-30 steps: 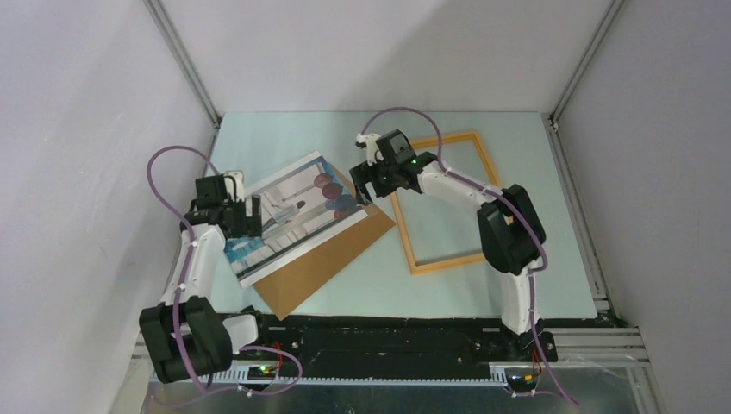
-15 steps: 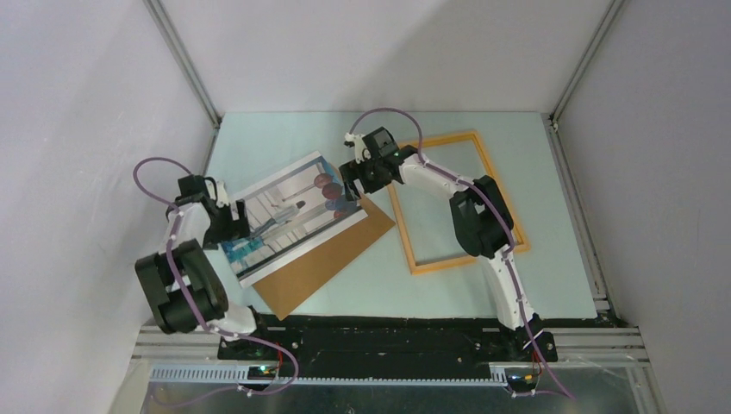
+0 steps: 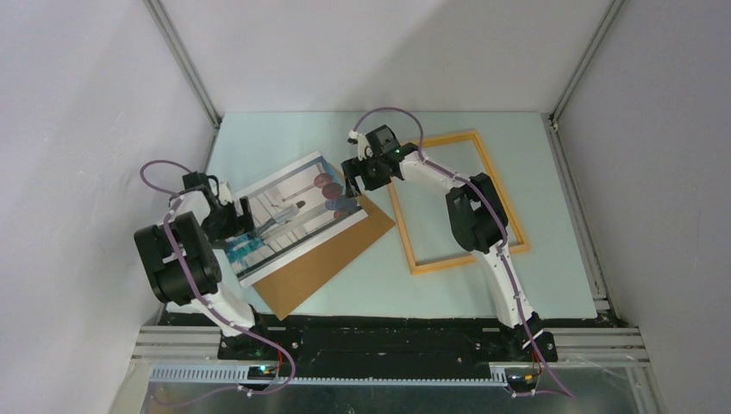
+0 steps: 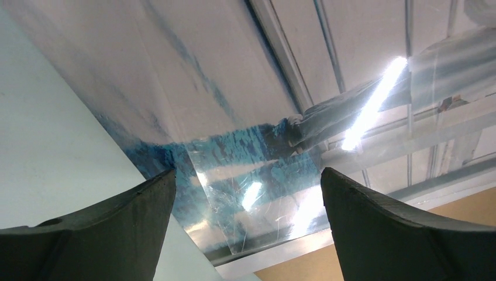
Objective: Put the photo into the frame
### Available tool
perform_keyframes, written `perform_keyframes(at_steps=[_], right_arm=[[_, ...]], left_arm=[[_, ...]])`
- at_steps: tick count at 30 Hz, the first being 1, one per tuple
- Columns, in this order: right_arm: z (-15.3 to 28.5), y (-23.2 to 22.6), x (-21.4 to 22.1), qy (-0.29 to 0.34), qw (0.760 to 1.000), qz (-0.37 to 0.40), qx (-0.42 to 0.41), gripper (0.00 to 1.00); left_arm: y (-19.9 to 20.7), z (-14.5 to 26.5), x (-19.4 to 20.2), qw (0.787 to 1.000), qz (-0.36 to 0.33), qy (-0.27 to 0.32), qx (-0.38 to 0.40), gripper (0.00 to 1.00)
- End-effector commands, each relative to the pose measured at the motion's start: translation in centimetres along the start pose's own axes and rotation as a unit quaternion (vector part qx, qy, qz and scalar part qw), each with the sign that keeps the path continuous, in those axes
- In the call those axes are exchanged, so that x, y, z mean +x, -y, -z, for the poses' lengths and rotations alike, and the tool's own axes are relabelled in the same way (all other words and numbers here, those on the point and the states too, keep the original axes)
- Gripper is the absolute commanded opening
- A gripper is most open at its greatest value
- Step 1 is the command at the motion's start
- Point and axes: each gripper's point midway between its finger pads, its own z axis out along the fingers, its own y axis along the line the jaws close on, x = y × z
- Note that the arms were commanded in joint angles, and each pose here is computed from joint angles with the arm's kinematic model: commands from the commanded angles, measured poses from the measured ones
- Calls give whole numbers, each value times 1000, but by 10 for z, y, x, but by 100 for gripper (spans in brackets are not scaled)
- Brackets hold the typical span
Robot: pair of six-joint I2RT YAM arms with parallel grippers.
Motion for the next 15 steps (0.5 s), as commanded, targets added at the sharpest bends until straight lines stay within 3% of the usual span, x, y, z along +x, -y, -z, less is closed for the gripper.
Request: perform_keyframes(at_steps=[1,15], right_arm=[[-3,4,-13,11,999,-26,-22,90],[-9,9,-11,6,995,-58,-86,89]], left_arm=[[16,-8,1,998,13,-11,54,98],[45,-11,19,991,-30,-32,123,98]])
